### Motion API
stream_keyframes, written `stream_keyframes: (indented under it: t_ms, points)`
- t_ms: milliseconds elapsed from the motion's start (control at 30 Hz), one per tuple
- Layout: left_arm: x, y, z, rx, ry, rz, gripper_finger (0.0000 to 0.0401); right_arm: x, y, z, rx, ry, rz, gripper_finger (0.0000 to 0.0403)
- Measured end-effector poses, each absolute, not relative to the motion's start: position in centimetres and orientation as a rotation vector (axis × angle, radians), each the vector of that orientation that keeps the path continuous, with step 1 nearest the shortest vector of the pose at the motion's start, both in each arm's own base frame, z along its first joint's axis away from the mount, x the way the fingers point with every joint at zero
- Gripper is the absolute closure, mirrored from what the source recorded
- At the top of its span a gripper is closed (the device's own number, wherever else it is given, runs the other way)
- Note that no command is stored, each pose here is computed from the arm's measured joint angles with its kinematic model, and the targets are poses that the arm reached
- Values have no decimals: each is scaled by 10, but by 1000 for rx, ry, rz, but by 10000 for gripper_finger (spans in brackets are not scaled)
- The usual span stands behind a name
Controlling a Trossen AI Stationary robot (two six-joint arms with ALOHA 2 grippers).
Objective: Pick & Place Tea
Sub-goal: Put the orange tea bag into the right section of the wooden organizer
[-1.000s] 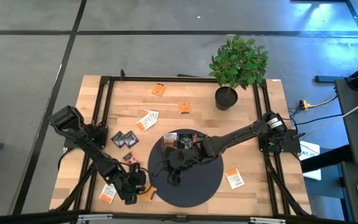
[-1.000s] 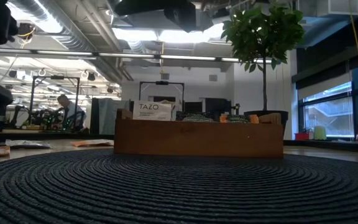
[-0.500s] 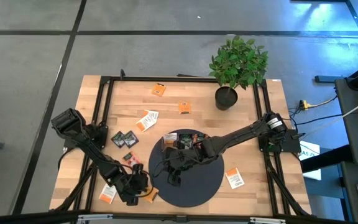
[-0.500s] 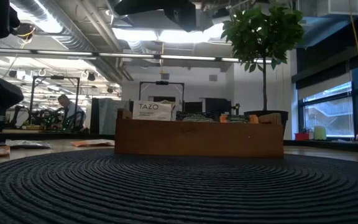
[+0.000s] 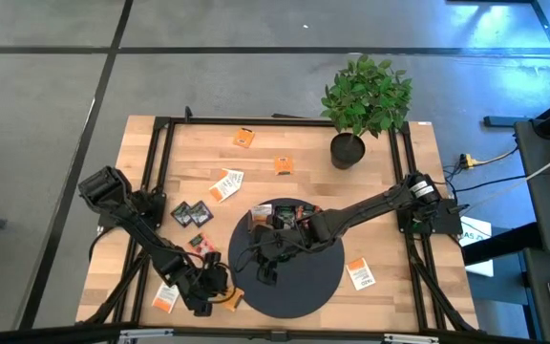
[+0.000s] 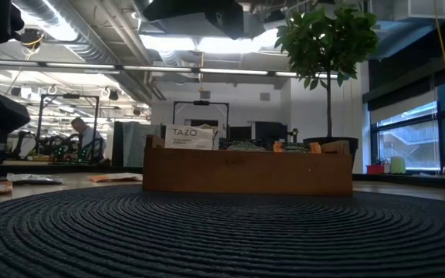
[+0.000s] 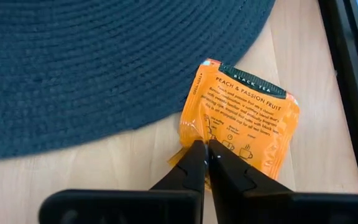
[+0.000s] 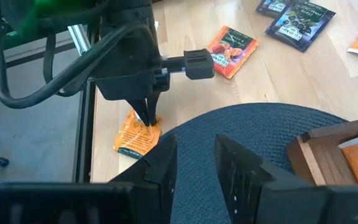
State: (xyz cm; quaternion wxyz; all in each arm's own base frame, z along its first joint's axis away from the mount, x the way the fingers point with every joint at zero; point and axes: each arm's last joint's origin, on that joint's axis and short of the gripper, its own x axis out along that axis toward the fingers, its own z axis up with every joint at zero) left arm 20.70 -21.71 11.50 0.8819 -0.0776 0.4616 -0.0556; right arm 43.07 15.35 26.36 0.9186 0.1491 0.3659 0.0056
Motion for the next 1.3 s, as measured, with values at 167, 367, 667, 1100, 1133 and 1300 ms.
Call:
stream_keyframes:
  t_ms: [167,367,667,1100,1133,1300]
  points:
    - [202,-211,131,-193,967,-118,396,429,153,263,280,771,14,292]
    - [197,-207,157,-296,951,-138,399,418,156,284,223,732,57,292]
    - [204,-188,208,-568,770,-156,399,364,189,305,-249,776,-69,292]
    - [239,-149,256,-775,554,-473,399,353,221,320,-512,626,136,292]
    - [242,-146,258,-785,534,-470,399,353,221,320,-506,626,149,292]
    - [251,-133,264,-856,456,-437,398,354,220,320,-498,630,155,292]
